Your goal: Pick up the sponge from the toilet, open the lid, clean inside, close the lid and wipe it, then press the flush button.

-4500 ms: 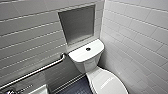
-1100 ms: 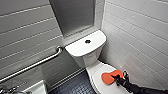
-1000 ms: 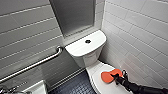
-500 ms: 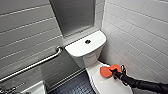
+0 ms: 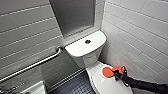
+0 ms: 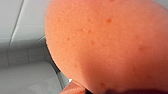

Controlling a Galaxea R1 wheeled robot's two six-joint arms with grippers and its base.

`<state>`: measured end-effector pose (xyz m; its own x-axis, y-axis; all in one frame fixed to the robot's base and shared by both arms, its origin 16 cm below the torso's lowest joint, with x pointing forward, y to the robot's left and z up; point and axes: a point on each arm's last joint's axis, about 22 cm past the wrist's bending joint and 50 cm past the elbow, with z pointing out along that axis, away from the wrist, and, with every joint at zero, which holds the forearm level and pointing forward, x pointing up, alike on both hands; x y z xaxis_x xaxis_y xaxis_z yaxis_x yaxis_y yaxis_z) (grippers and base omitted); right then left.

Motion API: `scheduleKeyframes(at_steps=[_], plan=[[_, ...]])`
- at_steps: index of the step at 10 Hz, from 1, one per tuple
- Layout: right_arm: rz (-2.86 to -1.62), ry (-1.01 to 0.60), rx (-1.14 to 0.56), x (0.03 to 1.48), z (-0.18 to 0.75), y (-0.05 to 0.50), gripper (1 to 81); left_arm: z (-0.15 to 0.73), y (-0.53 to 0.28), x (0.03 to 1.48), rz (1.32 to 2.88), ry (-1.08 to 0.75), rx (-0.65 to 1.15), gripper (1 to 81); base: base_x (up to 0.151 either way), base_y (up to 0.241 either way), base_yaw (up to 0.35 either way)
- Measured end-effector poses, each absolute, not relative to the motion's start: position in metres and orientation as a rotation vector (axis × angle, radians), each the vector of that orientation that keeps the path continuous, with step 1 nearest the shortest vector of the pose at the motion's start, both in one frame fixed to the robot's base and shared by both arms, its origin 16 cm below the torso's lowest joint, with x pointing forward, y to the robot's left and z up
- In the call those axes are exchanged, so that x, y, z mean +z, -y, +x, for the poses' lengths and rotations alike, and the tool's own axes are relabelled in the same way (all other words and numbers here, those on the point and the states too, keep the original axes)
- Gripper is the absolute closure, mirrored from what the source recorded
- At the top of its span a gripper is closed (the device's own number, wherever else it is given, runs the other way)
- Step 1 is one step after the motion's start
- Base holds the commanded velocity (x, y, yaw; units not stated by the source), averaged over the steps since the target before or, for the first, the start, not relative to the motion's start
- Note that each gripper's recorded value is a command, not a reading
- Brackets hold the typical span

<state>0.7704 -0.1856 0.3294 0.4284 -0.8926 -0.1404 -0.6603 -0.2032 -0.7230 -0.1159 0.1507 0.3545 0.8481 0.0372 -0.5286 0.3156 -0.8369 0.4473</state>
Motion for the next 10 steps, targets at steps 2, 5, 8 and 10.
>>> scheduleKeyframes(at_steps=[2,5,8,10], plan=[[-1.92,-1.389,-0.378,0.318,0.766,0.192,81.1,-0.115,-0.15,0.354,2.487,-0.26,-0.696,1.0,0.0,0.0,0.0],[-1.901,-1.447,-0.392,0.305,0.749,0.201,81.1,-0.115,-0.144,0.355,2.481,-0.261,-0.695,1.0,0.0,0.0,0.0],[-1.895,-1.468,-0.381,0.302,0.715,0.212,81.1,-0.115,-0.142,0.355,2.478,-0.261,-0.693,1.0,0.0,0.0,0.0],[-1.88,-1.494,-0.358,0.307,0.683,0.222,81.1,-0.114,-0.138,0.355,2.474,-0.259,-0.69,1.0,0.0,0.0,0.0]])
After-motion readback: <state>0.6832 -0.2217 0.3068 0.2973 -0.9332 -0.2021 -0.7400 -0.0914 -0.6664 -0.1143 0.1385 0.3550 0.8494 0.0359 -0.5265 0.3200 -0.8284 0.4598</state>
